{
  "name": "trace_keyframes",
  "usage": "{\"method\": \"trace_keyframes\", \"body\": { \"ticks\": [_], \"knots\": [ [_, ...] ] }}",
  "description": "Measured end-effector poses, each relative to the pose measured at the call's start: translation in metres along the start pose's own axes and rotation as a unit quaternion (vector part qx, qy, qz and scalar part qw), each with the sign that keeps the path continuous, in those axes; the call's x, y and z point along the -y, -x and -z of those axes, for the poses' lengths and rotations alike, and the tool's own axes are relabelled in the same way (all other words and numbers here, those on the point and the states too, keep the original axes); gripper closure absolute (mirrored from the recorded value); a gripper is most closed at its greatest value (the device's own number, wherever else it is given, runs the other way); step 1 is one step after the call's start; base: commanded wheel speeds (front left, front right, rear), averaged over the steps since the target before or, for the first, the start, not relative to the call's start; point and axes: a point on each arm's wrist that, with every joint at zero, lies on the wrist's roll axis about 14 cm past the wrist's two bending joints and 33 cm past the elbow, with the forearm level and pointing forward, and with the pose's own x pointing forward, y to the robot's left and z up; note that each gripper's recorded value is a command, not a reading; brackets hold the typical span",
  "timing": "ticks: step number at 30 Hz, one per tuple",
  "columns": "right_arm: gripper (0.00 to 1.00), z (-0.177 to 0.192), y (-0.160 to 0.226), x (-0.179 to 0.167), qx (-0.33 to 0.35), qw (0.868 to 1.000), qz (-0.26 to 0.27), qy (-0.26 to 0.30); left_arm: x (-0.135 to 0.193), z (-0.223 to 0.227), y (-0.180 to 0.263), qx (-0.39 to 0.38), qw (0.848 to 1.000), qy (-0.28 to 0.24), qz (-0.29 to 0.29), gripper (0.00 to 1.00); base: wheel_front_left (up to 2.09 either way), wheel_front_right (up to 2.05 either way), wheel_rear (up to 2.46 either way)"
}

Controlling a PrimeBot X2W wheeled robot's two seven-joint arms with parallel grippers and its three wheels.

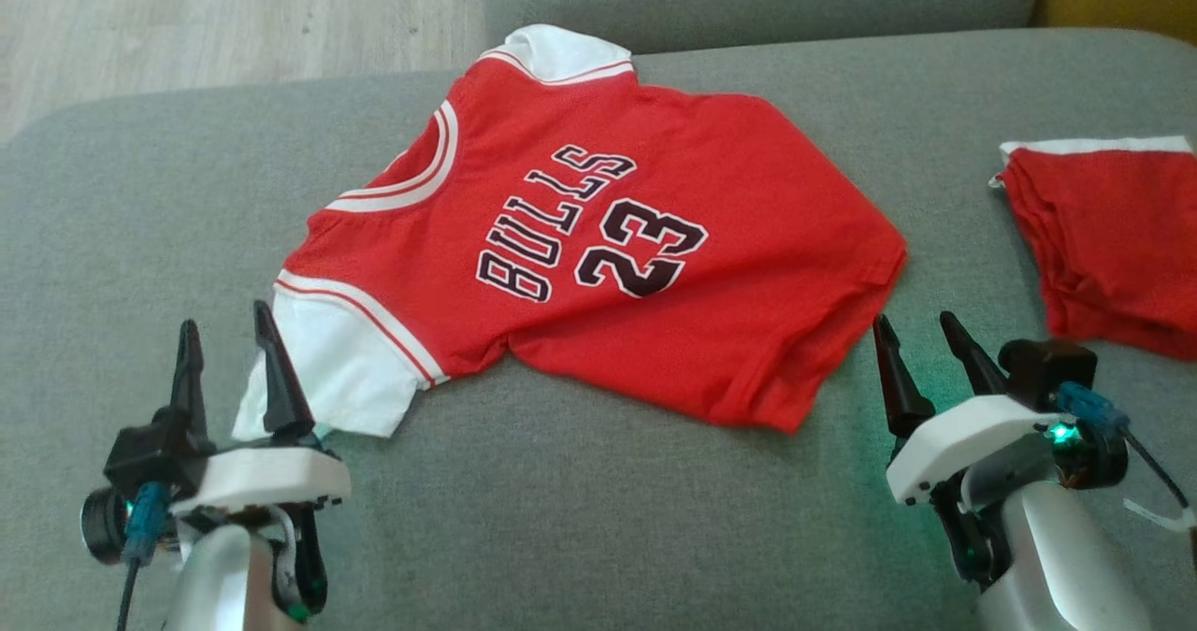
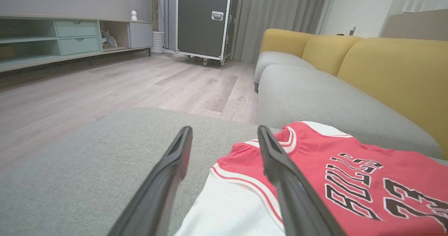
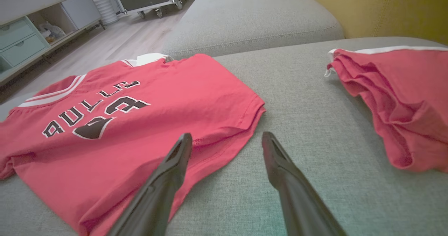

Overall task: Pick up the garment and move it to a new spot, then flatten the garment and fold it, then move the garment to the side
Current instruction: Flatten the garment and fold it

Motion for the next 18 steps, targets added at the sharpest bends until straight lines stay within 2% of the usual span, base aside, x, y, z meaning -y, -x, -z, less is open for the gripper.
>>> {"method": "trace_keyframes", "body": {
  "ticks": [9,12,18],
  "knots": [
    [0.00,-0.019,0.000,-0.015,0.042,0.999,-0.020,-0.012,0.019,-0.058,0.012,0.088,0.995,0.018,0.047,0.00,0.00,0.00,0.00],
    [0.00,-0.023,-0.002,-0.022,0.050,0.998,-0.029,-0.007,0.018,-0.060,0.024,0.094,0.994,0.029,0.051,0.00,0.00,0.00,0.00],
    [0.00,-0.018,-0.016,-0.028,0.026,0.998,-0.038,0.038,0.021,-0.050,0.036,0.079,0.994,0.036,0.059,0.00,0.00,0.00,0.00]
  ]
}}
